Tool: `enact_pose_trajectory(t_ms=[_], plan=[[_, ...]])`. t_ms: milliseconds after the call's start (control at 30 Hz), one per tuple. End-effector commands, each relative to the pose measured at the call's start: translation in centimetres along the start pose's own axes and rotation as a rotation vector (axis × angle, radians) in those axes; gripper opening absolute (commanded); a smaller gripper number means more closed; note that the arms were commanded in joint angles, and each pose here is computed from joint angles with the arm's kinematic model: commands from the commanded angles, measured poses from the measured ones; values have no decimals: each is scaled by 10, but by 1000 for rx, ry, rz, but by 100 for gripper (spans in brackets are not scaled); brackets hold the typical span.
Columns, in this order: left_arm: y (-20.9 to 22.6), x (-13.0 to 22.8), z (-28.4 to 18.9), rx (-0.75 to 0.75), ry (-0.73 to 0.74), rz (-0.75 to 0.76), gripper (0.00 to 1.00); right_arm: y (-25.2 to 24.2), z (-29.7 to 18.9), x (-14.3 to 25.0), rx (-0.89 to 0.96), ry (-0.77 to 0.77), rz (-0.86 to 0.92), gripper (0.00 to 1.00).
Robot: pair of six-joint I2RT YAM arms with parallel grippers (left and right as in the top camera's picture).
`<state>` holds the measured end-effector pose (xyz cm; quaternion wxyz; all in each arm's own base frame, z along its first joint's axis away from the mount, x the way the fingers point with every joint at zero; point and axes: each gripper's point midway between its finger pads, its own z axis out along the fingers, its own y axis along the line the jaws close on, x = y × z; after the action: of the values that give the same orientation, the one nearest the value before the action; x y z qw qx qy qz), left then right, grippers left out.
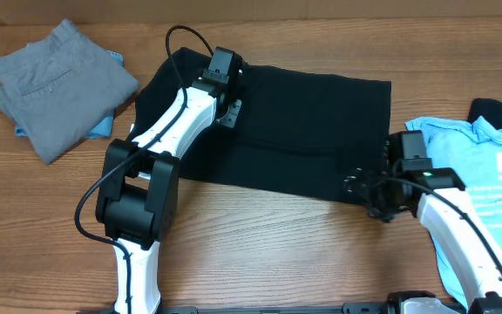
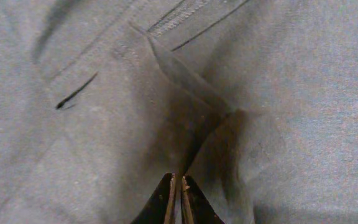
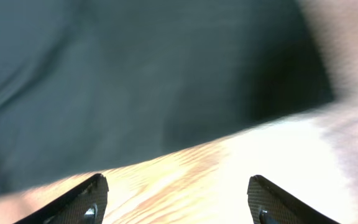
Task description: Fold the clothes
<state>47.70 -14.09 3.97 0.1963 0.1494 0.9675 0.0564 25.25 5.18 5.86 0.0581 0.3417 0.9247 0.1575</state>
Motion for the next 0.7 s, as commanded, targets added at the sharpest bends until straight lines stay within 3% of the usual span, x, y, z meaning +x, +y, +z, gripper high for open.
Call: enact_pose_trajectory(t_ms=[0, 67, 300, 400, 467, 533, 667], plan=[[14, -20, -8, -39, -47, -41, 5, -31, -11, -23, 77, -80, 208, 73], [15, -24, -10, -37, -56, -46, 4, -44, -13, -25, 93, -65, 262, 63], [16, -27, -10, -37, -66, -50, 4, -54, 11, -13, 71, 2, 261, 60], [16, -22, -10, -36, -46, -45, 6, -61, 24, -11, 78, 8, 278, 52], [15, -10, -9, -34, 2, -36, 14, -65, 31, -9, 85, 16, 291, 47], [20, 2, -10, -55, 50, -29, 34, -68, 35, -8, 99, 23, 308, 42], [49, 26, -10, -133, 143, -67, 36, -83, 37, -29, 176, -87, 302, 20]])
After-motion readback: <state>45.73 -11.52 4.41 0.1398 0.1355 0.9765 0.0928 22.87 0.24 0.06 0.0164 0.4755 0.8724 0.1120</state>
